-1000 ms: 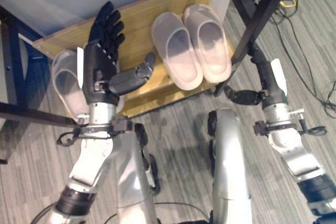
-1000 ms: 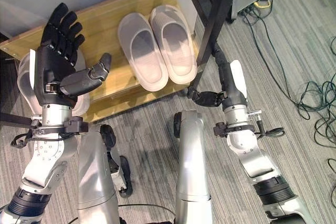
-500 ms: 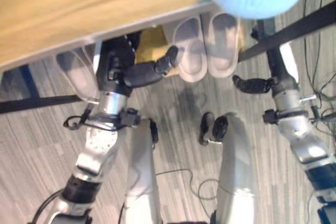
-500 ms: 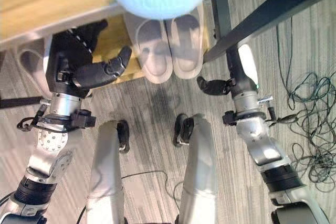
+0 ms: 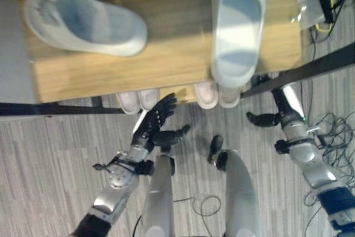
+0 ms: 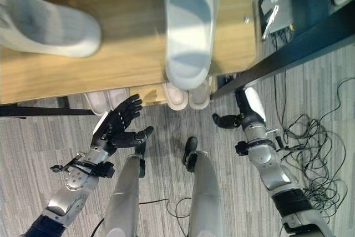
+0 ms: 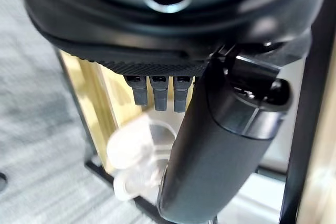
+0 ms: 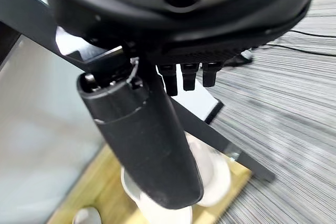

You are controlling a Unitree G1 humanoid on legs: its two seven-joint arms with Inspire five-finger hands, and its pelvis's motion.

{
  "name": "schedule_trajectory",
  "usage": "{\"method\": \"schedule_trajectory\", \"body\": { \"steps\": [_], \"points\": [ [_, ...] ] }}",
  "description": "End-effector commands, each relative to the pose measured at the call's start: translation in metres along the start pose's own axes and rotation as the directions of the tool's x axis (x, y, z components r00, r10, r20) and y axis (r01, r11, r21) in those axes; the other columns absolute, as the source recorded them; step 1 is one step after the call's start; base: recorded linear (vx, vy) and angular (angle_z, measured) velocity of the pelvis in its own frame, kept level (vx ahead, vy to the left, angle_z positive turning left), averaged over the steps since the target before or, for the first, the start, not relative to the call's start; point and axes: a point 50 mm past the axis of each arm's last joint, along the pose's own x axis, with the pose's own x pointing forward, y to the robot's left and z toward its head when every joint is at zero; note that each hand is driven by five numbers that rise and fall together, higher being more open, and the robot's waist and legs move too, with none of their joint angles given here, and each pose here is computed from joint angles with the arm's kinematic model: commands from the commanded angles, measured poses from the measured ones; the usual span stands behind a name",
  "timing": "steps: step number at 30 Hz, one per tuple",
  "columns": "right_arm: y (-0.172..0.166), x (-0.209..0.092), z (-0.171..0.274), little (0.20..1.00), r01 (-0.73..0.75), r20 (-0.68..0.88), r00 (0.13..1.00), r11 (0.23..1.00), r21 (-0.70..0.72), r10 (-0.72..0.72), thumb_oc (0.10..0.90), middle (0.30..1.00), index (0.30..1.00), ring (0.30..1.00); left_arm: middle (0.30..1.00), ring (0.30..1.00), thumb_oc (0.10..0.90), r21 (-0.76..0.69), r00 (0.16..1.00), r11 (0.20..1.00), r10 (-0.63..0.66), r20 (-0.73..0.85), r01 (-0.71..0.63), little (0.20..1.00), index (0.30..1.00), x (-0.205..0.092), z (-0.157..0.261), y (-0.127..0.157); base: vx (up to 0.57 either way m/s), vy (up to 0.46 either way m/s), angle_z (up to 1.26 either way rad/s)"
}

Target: Arrange the slippers neatly on the shoe rack.

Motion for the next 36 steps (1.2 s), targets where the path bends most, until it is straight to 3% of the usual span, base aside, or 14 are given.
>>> {"method": "schedule_trajectory", "body": {
  "steps": [1,5,12,15,17,27,36],
  "points": [
    [0.03,-0.008,0.023,0.9,-0.135,0.193,0.971,0.99,-0.029,0.138,0.8,0.9,0.9,0.9,0.9,0.9,0.8,0.054,0.998,0.997,-0.06,-0.005,0.06,0.9,0.9,-0.021,-0.012,-0.008,0.15,-0.108,0.09],
    [0.056,-0.034,-0.025,0.9,-0.254,-0.014,0.967,0.964,-0.075,0.254,0.8,0.9,0.9,0.9,0.9,0.9,0.8,0.089,0.989,0.996,0.011,-0.149,0.002,0.9,0.9,-0.045,-0.042,0.002,0.2,-0.132,0.22],
    [0.077,-0.073,-0.075,0.9,-0.327,-0.251,0.915,0.945,0.002,0.317,0.8,0.9,0.9,0.9,0.9,0.9,0.8,0.131,0.972,0.991,0.05,-0.231,-0.02,0.9,0.9,-0.067,-0.057,0.008,0.1,-0.032,0.17],
    [0.08,-0.079,-0.08,0.9,-0.335,-0.278,0.904,0.942,0.013,0.326,0.8,0.9,0.9,0.9,0.9,0.9,0.8,0.135,0.971,0.991,0.054,-0.234,-0.022,0.9,0.9,-0.07,-0.056,0.009,0.07,-0.004,0.16],
    [0.087,-0.095,-0.095,0.9,-0.341,-0.359,0.87,0.938,0.053,0.337,0.8,0.9,0.9,0.9,0.9,0.9,0.8,0.127,0.979,0.991,0.062,-0.196,-0.037,0.9,0.9,-0.073,-0.047,0.013,0.1,0.002,0.15],
    [0.105,-0.115,-0.103,0.9,-0.352,-0.419,0.829,0.928,0.124,0.371,0.8,0.9,0.9,0.9,0.9,0.9,0.8,0.206,0.999,0.978,0.0,0.049,-0.01,0.9,0.9,-0.066,0.009,0.011,0.04,0.02,0.11],
    [0.115,-0.119,-0.102,0.9,-0.368,-0.424,0.816,0.919,0.141,0.392,0.8,0.9,0.9,0.9,0.9,0.9,0.8,0.402,0.978,0.914,-0.031,0.207,-0.056,0.9,0.9,-0.046,0.036,0.003,0.02,0.041,0.02]
  ]
}}
